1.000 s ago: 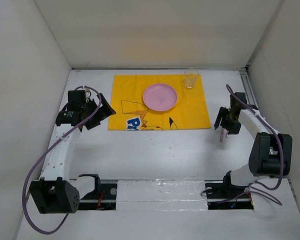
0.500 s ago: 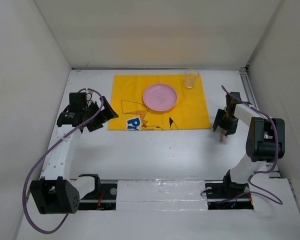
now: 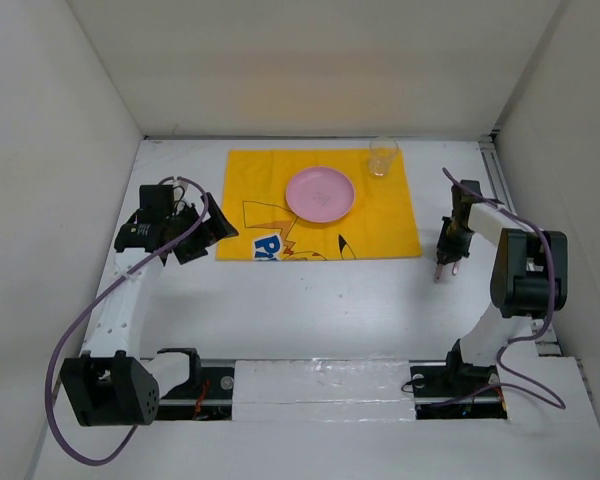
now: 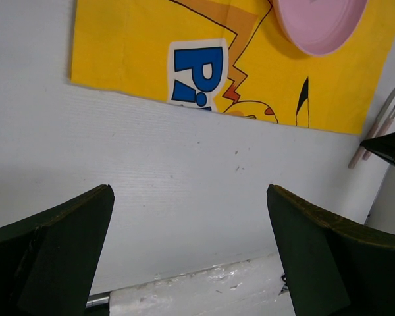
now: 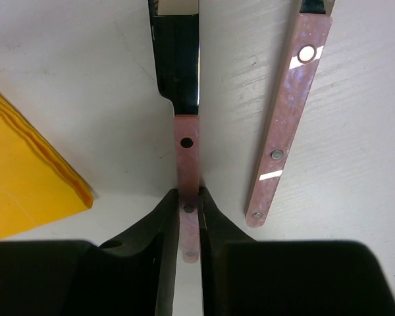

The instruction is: Set the dinner table for one person

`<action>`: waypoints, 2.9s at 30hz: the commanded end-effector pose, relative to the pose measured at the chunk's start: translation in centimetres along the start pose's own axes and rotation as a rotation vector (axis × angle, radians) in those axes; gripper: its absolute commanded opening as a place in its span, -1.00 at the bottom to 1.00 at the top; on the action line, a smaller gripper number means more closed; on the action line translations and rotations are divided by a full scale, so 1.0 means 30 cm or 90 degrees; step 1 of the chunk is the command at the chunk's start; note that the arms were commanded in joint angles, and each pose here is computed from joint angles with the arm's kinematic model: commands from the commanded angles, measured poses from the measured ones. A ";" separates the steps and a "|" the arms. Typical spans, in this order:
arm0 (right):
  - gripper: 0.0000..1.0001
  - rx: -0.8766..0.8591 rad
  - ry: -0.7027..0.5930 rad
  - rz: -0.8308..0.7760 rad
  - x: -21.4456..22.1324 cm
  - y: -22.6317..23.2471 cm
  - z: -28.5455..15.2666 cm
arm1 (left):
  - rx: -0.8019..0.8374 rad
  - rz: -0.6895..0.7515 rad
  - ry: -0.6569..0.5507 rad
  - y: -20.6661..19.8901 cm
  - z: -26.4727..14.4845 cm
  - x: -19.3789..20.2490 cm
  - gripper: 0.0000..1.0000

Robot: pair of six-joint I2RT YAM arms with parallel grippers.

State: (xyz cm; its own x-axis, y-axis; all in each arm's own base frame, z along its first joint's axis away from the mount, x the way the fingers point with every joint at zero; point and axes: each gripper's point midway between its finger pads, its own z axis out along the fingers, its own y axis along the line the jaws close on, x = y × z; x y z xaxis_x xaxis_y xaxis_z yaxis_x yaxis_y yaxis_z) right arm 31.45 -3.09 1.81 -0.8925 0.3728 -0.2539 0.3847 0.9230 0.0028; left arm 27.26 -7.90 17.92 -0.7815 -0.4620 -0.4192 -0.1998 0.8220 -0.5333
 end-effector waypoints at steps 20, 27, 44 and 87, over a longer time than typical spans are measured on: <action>-1.00 -0.073 -0.106 -0.177 -0.241 0.324 -0.284 | 0.044 -0.014 0.044 -0.006 0.078 0.043 1.00; -1.00 -0.080 -0.107 -0.218 -0.249 0.442 -0.207 | 0.032 -0.012 0.066 0.024 0.119 0.064 1.00; -1.00 -0.056 -0.041 -0.230 -0.212 0.530 -0.032 | 0.033 -0.006 0.080 0.045 0.129 0.101 1.00; 0.46 0.044 -0.017 0.136 -0.140 -0.186 0.034 | 0.005 0.041 0.033 0.036 0.033 0.056 1.00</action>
State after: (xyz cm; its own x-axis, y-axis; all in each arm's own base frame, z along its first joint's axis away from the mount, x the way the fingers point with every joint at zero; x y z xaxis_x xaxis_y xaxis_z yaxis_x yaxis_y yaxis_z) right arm 32.18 -9.75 2.48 -0.7811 0.5621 -0.2719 0.5867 0.8097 -0.0118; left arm 26.46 -8.05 14.66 -0.8286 -0.4085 -0.3827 -0.1789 0.8410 -0.5105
